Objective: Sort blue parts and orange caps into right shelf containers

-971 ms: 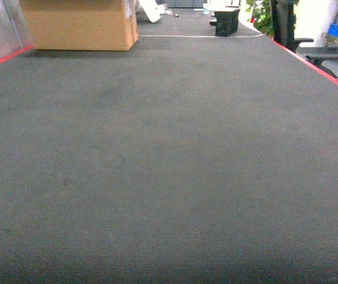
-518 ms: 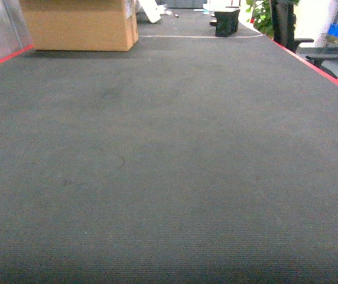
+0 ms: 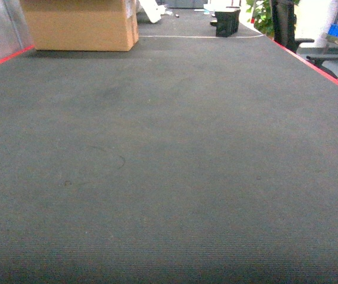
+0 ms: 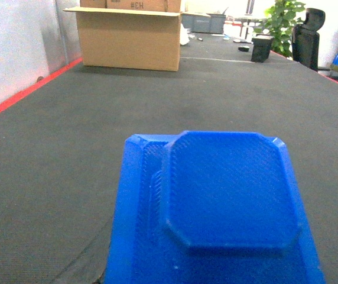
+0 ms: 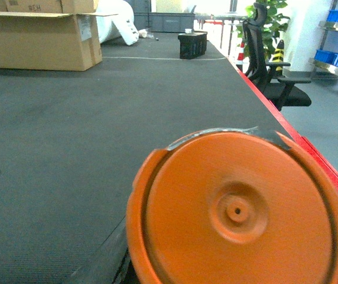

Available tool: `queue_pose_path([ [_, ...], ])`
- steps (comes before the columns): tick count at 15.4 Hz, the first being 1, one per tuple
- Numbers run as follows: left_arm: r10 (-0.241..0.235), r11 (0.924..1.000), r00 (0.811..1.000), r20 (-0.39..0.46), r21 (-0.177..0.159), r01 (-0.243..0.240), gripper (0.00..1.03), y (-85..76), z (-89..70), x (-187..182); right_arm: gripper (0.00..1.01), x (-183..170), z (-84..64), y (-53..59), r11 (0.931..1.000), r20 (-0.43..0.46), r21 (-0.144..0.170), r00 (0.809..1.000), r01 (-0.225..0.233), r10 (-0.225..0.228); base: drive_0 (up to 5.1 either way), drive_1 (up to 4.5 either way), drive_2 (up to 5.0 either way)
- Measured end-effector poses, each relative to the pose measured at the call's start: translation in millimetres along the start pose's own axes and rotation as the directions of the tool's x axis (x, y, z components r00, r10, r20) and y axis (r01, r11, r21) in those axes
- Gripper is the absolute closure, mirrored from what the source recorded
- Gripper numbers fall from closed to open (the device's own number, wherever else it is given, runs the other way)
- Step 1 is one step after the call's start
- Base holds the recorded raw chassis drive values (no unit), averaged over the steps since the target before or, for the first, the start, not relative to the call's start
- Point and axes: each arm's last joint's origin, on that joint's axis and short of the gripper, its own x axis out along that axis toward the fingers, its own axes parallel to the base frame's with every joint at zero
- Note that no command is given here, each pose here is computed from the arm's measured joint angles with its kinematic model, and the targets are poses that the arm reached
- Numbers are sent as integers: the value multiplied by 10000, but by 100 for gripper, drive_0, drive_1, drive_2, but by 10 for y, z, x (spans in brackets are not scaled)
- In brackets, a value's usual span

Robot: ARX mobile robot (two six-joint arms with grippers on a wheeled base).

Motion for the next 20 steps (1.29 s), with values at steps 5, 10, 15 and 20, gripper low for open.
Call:
queue_pose_path([
  [5, 31, 10000, 10000, 0, 0, -31, 61, 2, 0, 0, 57, 0, 0, 0, 10000, 4, 0, 10000, -4, 4, -134, -134, -134],
  [10, 23, 10000, 10000, -4, 0, -23, 61, 2, 0, 0, 57, 0, 0, 0, 10000, 0, 0, 10000, 0, 0, -160, -160, -160],
  [15, 19, 10000, 10000, -4, 0, -19, 61, 2, 0, 0, 57, 0, 0, 0, 10000, 0, 0, 10000, 0, 0, -160, -160, -160],
  [20, 19, 10000, 10000, -4, 0, -19, 61, 2, 0, 0, 57, 0, 0, 0, 10000, 0, 0, 10000, 0, 0, -159, -159, -159],
])
